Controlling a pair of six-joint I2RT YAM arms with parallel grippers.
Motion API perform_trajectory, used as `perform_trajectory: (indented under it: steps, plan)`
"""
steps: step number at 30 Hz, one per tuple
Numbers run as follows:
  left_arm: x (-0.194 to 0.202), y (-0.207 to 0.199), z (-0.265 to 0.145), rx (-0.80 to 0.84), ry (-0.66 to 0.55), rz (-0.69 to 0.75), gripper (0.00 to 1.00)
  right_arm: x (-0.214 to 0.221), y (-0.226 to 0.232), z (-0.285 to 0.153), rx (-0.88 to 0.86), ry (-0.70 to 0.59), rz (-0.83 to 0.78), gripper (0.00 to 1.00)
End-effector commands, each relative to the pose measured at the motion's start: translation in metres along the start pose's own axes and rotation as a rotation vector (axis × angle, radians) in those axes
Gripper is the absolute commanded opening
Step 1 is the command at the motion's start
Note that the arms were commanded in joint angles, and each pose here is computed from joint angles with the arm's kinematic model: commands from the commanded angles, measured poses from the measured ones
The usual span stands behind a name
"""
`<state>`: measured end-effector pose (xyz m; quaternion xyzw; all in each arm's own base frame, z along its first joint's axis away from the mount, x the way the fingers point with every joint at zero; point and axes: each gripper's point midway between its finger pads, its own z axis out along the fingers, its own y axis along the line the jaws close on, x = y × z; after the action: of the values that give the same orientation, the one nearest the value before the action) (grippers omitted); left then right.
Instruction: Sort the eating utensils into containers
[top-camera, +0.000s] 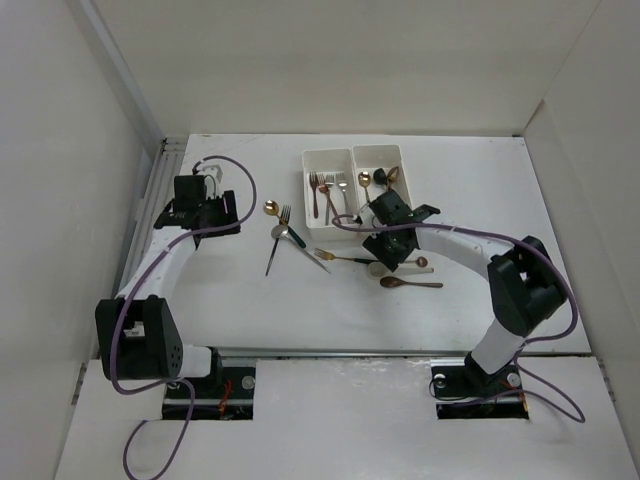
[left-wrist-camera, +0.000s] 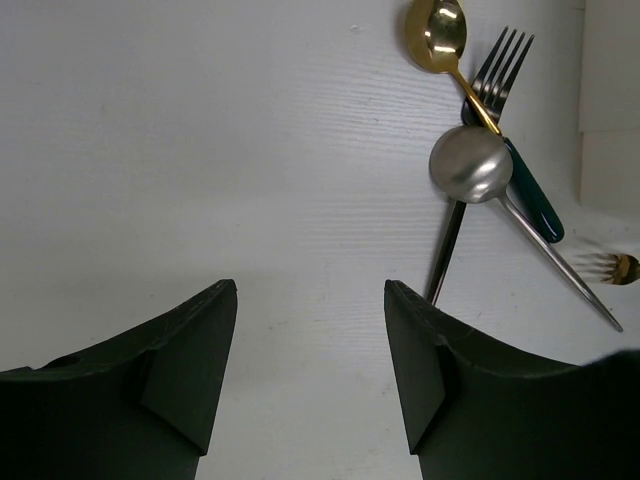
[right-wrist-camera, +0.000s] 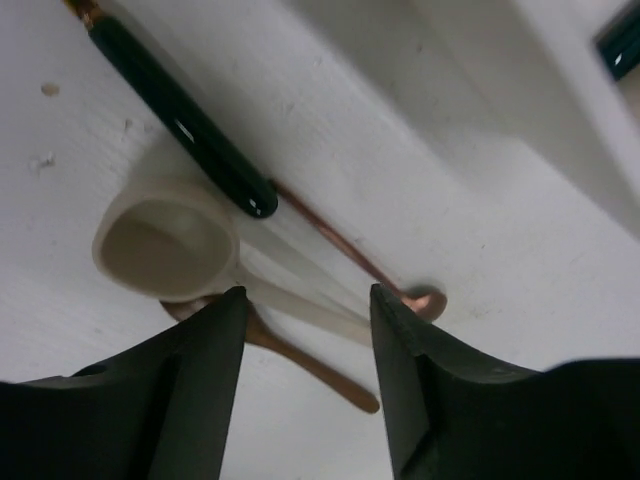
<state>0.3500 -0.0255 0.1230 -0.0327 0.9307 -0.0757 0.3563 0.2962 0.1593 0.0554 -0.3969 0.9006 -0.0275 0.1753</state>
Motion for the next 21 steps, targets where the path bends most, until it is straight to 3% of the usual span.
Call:
perform_trajectory:
  steps: [1,2,4,11,21]
  plan:
    - [-0.024,-0.006,-0.016,0.006,-0.089,0.005,0.58,-0.034,-0.007,0.008,0.030,-0.126,-0.016,0.56]
    - [-0.024,-0.006,-0.016,0.006,-0.089,0.005,0.58,-0.029,-0.003,0.013,0.016,-0.111,-0.019,0.48]
    - [-0.026,-0.006,-0.019,0.007,-0.098,0.007,0.58,-0.031,0.006,0.018,-0.015,-0.119,-0.030,0.44]
    - [-0.029,-0.008,-0.023,0.004,-0.116,0.014,0.58,-0.020,0.020,0.011,-0.051,-0.122,-0.051,0.44]
    - [-0.024,-0.014,-0.022,0.015,-0.104,0.026,0.58,-0.011,-0.009,-0.017,0.083,-0.053,-0.020,0.45]
